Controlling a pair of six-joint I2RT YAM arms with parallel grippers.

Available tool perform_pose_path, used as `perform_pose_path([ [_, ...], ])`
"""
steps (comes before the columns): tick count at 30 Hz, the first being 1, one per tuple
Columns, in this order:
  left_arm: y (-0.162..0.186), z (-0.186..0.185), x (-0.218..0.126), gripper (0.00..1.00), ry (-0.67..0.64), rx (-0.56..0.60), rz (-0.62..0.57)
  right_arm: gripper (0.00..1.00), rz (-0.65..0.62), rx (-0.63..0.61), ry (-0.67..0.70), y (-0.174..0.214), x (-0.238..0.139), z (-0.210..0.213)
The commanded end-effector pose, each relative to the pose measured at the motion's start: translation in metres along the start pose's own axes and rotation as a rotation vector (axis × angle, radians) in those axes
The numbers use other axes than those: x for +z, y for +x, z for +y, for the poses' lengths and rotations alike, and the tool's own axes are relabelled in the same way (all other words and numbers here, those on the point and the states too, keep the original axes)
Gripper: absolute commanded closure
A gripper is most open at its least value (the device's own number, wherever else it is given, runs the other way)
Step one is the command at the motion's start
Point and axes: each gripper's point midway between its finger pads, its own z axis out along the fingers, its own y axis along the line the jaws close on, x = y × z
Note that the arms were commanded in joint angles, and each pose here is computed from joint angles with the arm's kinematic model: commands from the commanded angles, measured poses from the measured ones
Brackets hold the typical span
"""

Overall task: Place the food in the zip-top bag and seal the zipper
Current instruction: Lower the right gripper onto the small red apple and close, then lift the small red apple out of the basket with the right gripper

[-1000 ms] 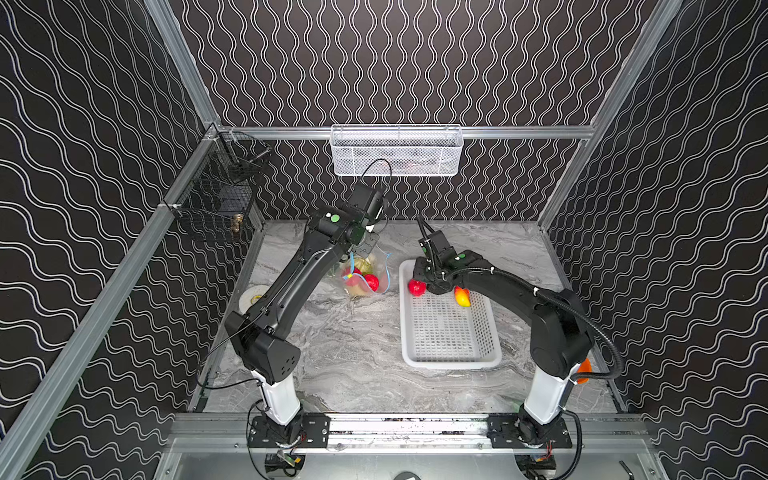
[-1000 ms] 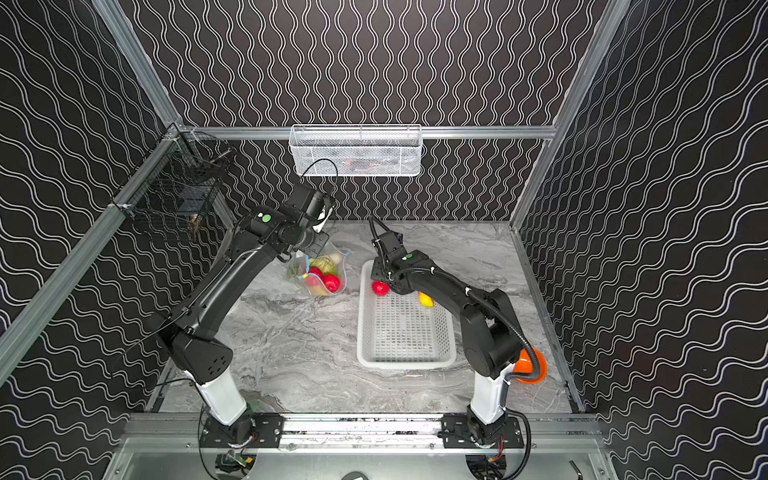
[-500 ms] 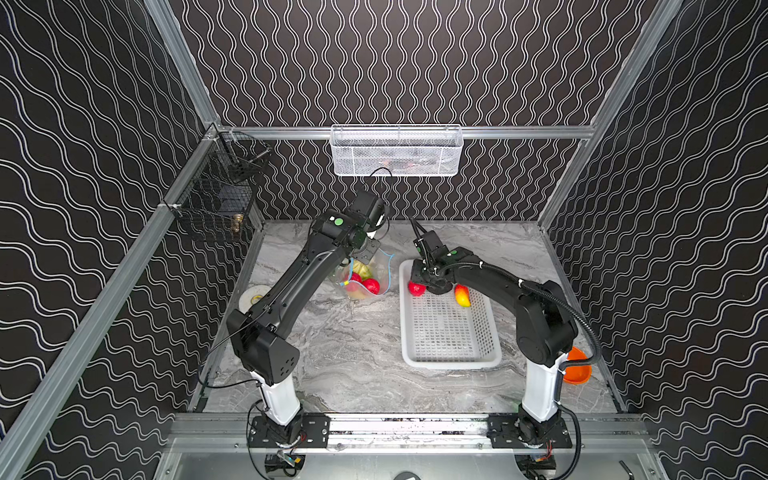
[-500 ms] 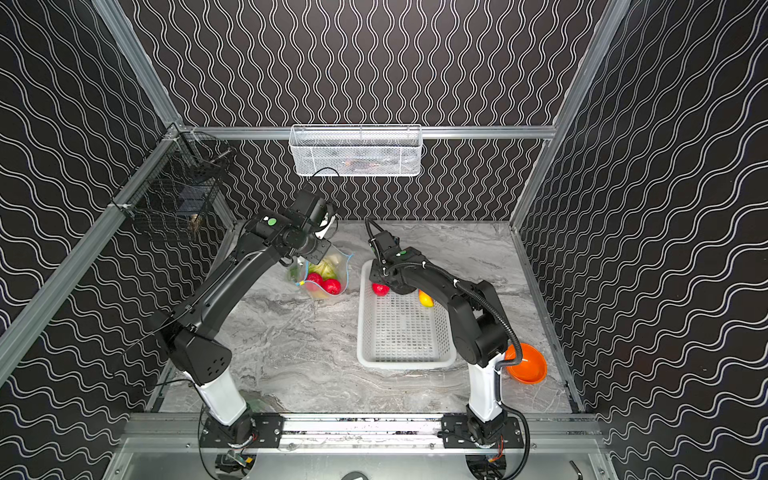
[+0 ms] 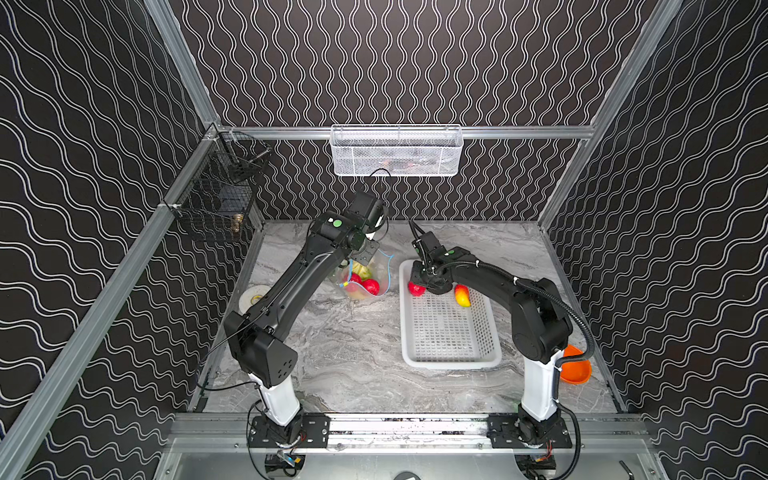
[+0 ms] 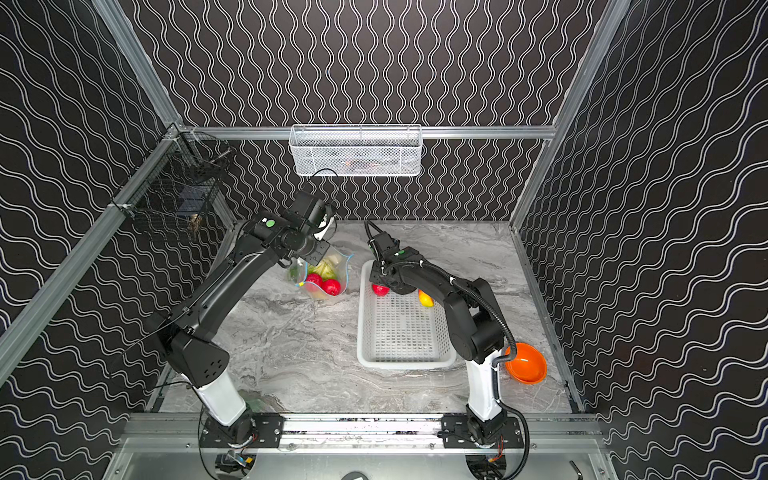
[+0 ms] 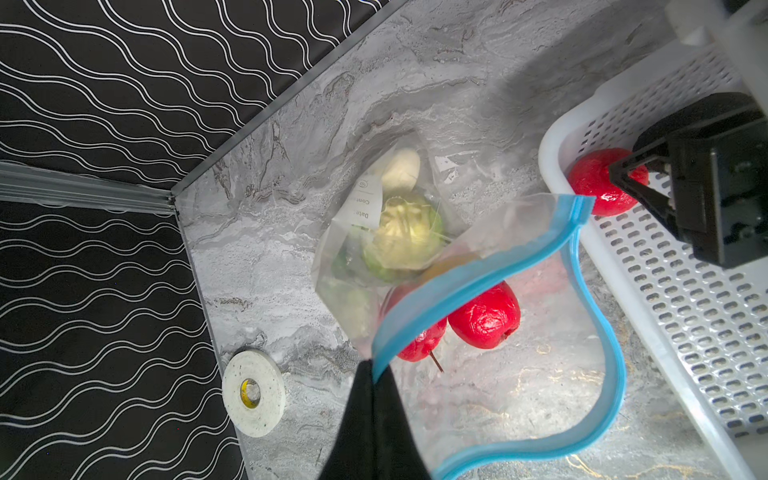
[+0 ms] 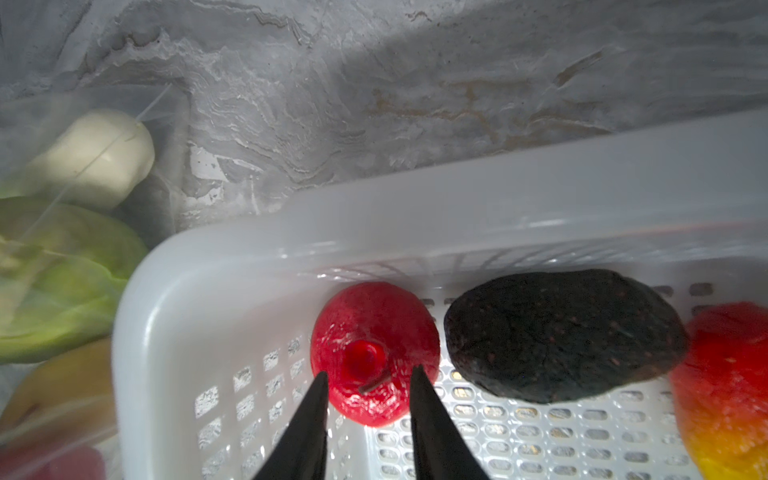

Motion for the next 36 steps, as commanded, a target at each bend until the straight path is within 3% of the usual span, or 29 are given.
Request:
perform_pose_path([
  [1,-0.0036,0.0038,-0.0030,1.00,-0.015,-0.024,-0.023,0.67,0.005,0.014,0.006,-0.0002,0.0021,-0.0009],
  [18,-0.0030,0.0023,-0.0020,1.00,-0.008,-0.019,-0.022,0.76,-0.005,0.022,0.007,-0.0019,0.0028,-0.0042],
  [36,-0.0031,0.0013,0.0005,1.00,-0.009,-0.015,-0.015,0.93,-0.002,0.018,0.009,-0.0025,0.0064,-0.0049],
])
